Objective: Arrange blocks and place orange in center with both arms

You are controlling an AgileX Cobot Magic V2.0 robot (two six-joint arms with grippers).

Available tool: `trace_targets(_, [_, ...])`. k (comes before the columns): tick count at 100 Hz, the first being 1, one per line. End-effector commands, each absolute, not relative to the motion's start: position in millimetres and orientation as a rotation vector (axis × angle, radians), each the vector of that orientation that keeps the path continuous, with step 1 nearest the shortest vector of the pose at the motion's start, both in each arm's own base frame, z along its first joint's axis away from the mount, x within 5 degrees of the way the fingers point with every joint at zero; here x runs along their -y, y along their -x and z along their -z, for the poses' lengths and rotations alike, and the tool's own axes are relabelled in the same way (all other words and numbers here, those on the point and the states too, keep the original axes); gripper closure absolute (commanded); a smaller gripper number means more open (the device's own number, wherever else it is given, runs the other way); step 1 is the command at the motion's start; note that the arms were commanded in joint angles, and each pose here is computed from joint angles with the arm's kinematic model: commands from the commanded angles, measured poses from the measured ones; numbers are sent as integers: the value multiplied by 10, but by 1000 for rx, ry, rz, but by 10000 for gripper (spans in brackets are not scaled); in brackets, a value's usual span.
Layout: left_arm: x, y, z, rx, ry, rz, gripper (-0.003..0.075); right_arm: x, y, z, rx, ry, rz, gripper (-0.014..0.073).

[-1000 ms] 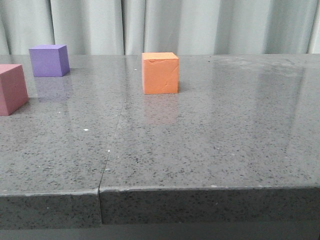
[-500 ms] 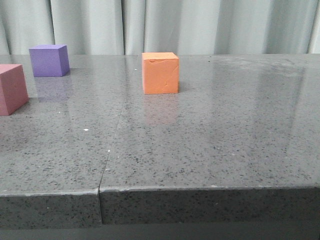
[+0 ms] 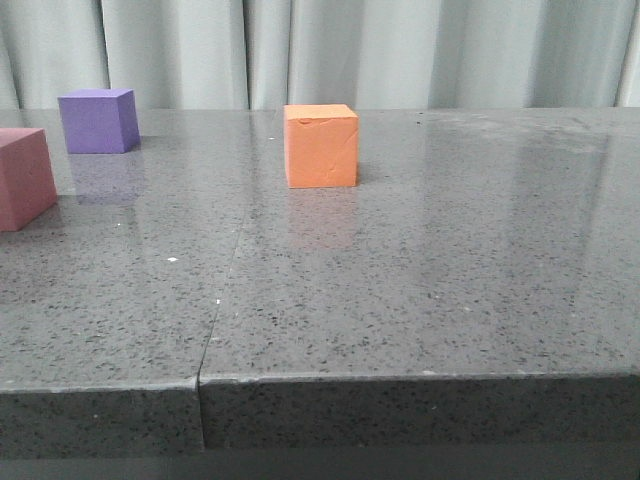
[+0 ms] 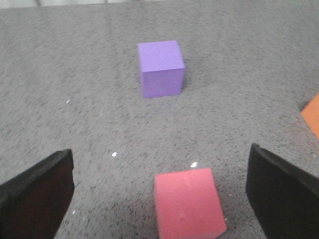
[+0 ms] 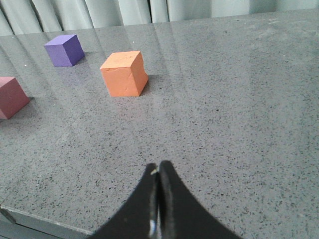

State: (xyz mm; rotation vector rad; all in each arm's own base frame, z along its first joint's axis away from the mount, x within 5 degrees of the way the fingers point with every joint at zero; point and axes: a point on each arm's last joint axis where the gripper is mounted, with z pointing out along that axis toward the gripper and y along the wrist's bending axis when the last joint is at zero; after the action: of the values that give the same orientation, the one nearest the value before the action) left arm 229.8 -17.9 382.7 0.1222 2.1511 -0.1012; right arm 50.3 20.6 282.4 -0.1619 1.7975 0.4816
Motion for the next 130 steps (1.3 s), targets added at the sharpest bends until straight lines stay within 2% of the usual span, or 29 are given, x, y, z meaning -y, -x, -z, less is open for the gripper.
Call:
trace_targets(1, [284, -2382, -4092, -2050, -214, 116, 48, -212, -507, -2968, -1703, 164, -497, 610])
trace_targets(16, [529, -2562, -4191, -2046, -444, 143, 48, -212, -507, -2968, -1703, 164, -497, 610])
trace_targets(38, [948, -2759, -4318, -1947, -819, 149, 48, -212, -507, -2968, -1703, 164, -497, 610])
trace_targets(66, [1436, -3017, -4233, -1852, -1259, 115, 48, -212, -507, -2968, -1703, 164, -497, 610])
trace_targets(84, [1677, -3225, -4096, -1835, -1390, 118, 48, -212, -507, -2968, -1703, 164, -497, 610])
trace_targets(97, [1852, -3348, -3999, -1754, -1510, 86, 48, -212, -507, -2968, -1703, 164, -497, 610])
trace_targets(110, [2019, -3453, -3857, -1703, -1563, 70, 48, -212, -507, -2968, -1703, 164, -497, 610])
trace_targets(130, [2208, -3563, -3595, -1722, -1596, 104, 48, -212, -507, -2968, -1703, 164, -497, 610])
